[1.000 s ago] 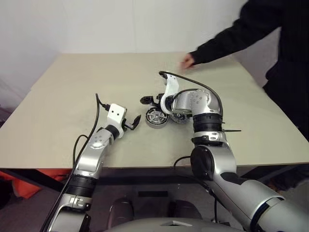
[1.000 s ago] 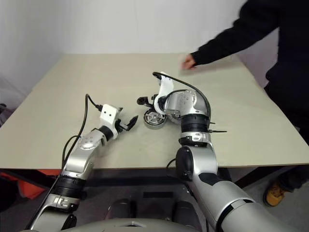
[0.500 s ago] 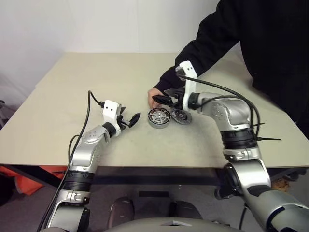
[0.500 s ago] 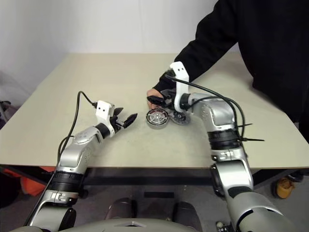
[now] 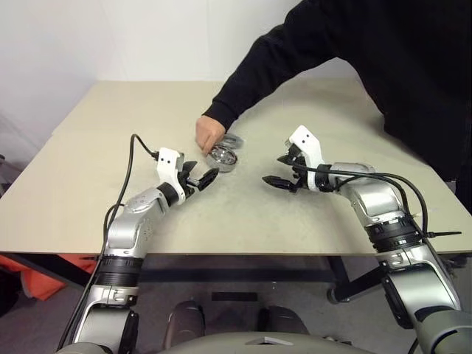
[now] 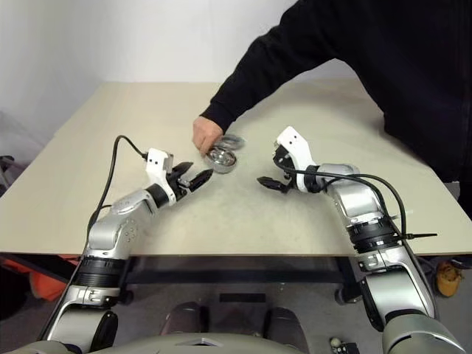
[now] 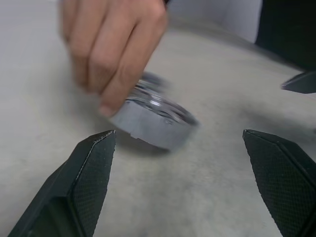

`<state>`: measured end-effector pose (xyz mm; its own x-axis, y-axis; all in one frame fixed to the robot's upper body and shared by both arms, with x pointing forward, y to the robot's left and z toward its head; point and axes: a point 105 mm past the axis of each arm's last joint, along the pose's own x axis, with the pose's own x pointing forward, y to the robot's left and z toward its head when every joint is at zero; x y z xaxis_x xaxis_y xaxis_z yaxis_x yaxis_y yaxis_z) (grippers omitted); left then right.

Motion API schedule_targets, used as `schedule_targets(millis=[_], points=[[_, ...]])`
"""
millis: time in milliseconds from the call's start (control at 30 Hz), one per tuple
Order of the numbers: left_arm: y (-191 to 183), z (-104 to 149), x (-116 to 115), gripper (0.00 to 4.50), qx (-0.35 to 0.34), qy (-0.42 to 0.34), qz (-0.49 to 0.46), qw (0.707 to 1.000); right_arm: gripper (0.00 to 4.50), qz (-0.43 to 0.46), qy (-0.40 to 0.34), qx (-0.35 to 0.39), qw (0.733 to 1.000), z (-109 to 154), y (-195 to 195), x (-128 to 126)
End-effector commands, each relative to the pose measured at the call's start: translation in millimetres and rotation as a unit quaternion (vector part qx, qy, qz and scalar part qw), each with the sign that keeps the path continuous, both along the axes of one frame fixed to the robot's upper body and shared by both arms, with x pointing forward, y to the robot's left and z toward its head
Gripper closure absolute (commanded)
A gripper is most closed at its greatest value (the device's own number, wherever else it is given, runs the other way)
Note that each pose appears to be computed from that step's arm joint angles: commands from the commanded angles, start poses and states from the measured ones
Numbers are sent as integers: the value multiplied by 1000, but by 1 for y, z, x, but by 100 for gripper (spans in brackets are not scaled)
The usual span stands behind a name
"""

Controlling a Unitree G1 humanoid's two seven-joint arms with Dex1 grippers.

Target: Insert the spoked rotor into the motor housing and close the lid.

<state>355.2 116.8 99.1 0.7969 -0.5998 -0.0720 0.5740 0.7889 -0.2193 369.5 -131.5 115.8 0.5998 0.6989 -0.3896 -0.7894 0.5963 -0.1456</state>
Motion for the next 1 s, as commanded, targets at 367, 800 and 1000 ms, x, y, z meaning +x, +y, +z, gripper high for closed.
schedule_targets(millis=[367, 800, 1000], points=[[7, 13, -7, 19, 16, -37, -6, 999, 17, 23, -53, -2, 998, 14, 1, 6], [6, 33, 25, 19, -111, 42, 41, 992, 17, 55, -56, -19, 997, 8, 9, -2], [-2, 20, 30, 19, 171, -81, -45, 981, 17, 81, -60, -61, 993, 6, -5, -11]])
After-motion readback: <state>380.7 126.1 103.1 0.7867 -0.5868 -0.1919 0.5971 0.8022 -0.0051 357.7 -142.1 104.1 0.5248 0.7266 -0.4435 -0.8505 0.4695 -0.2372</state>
